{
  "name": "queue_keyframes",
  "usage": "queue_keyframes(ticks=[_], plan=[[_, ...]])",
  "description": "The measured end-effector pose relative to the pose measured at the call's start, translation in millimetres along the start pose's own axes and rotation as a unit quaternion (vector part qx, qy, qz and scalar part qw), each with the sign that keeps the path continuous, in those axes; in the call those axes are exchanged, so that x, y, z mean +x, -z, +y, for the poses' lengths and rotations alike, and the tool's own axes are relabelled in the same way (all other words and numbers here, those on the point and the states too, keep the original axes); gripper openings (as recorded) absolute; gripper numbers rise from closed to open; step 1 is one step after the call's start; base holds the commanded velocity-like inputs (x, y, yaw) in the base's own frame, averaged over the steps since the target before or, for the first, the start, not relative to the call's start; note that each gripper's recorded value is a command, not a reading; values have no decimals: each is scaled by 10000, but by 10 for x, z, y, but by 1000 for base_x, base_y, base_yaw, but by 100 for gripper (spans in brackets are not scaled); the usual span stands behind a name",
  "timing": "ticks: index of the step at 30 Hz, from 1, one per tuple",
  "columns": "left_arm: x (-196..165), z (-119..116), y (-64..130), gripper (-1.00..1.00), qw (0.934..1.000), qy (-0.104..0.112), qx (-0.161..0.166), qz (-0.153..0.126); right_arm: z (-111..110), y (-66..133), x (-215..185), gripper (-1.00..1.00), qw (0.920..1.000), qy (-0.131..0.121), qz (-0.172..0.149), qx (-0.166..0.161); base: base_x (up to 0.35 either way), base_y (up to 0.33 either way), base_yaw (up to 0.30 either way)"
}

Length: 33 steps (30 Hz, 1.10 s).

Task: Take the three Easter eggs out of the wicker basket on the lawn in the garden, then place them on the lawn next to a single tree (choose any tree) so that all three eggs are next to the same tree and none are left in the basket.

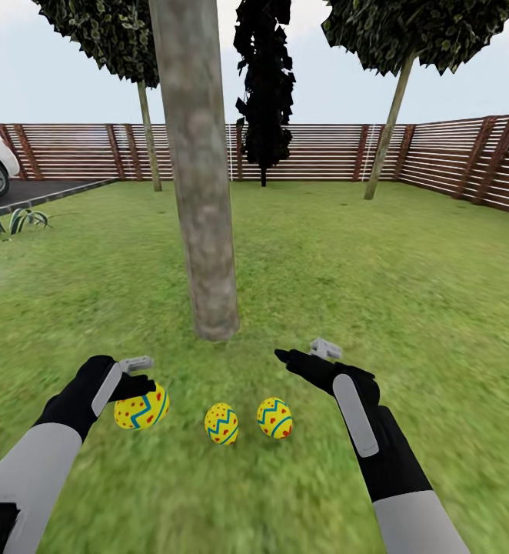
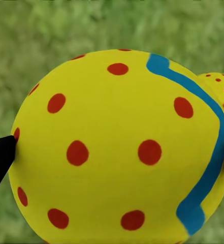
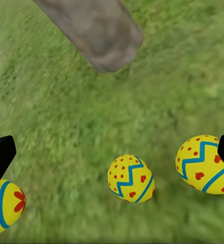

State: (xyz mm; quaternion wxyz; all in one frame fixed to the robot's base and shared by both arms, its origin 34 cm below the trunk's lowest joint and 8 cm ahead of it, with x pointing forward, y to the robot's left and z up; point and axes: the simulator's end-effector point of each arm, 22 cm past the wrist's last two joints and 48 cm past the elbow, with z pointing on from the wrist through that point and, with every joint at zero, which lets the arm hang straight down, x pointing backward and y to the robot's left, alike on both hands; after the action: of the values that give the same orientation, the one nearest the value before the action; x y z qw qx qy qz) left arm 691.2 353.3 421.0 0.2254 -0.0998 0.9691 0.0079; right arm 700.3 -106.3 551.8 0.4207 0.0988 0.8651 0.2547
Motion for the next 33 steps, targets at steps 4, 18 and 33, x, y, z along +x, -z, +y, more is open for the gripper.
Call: queue_keyframes(ticks=[4, 18, 33], plan=[[-22, -20, 15, -100, 10000, -36, 8, -36, -1, -1, 2, 100, 10000, -1, 2, 1, 3, 0, 0], [16, -5, -5, -100, 10000, -55, -33, 21, 1, 0, 1, 100, 10000, 0, 2, 0, 241, 0, 0], [89, 28, -131, -100, 9999, -28, -73, 123, -85, -88, 96, 100, 9999, -46, 99, 49, 9, 0, 0]])
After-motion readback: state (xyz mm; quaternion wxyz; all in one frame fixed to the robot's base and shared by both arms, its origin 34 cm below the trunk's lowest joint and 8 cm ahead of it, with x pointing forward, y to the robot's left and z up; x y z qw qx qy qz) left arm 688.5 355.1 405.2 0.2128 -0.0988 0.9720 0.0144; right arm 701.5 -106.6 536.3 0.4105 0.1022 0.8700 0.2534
